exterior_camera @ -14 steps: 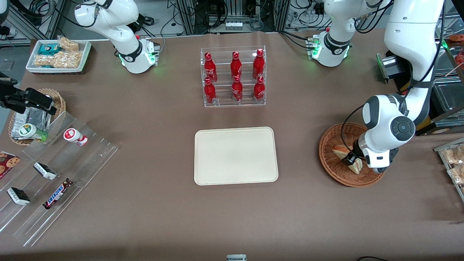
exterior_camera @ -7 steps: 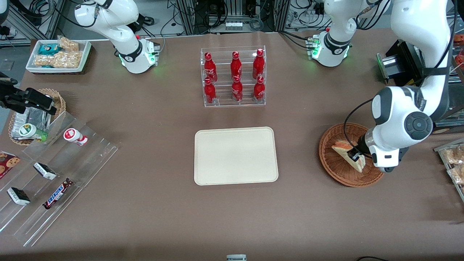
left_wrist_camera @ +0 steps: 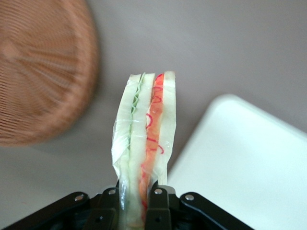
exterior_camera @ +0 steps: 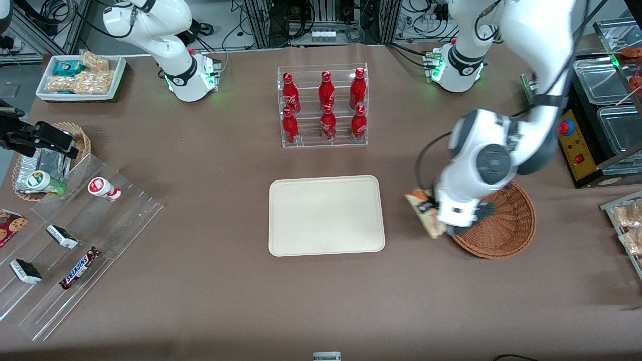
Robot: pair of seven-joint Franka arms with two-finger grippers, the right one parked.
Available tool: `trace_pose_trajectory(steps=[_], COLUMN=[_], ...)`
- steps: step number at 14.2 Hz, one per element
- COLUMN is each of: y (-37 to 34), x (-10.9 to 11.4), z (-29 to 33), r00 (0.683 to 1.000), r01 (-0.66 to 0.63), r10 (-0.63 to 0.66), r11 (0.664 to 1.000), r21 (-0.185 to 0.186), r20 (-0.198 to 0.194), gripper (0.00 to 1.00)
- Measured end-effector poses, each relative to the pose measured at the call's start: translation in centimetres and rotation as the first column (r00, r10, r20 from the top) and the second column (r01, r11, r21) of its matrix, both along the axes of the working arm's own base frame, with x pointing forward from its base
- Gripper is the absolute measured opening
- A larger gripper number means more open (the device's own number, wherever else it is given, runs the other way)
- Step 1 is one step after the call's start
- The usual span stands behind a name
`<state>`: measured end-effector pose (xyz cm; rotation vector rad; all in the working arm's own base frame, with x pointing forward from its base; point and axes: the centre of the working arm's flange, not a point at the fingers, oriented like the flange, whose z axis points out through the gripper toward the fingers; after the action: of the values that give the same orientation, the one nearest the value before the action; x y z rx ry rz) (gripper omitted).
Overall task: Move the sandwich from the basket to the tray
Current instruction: 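Lift the sandwich and carry it over the cream tray, then lower the sandwich onto the tray and open the left gripper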
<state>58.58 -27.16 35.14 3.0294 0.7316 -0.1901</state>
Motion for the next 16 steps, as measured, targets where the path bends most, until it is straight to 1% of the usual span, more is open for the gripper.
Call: trace_pose_trajectory(steps=[1,2,3,5,7,10,13,15,16], y=[-3.4,-6.8,-9.9,-14.8,-18.2,-21.1,-21.3,-21.4,-21.7], x=[-0.6,-1.2,-2.0,-3.6,-4.8,-6.2,-6.2,-6.4,-6.7], z=[-0.6,-1.3,-2.1,-3.9,-5.5,-7.6,-10.0,-11.6,-12.2], r00=[0.999,0.995,0.988,0.968,0.951,0.937,0.936,0.937,0.935], r01=[0.048,0.094,0.142,0.229,0.281,0.322,0.325,0.327,0.333], r10=[-0.048,-0.093,-0.138,-0.222,-0.27,-0.306,-0.31,-0.313,-0.32], r11=[0.999,0.995,0.989,0.972,0.958,0.944,0.943,0.942,0.94], r21=[-0.016,-0.034,-0.046,-0.045,-0.057,-0.072,-0.071,-0.07,-0.069], r20=[0.013,0.039,0.067,0.118,0.15,0.17,0.167,0.157,0.154], gripper=[0.17,0.15,0.15,0.15,0.15,0.15,0.15,0.18,0.25])
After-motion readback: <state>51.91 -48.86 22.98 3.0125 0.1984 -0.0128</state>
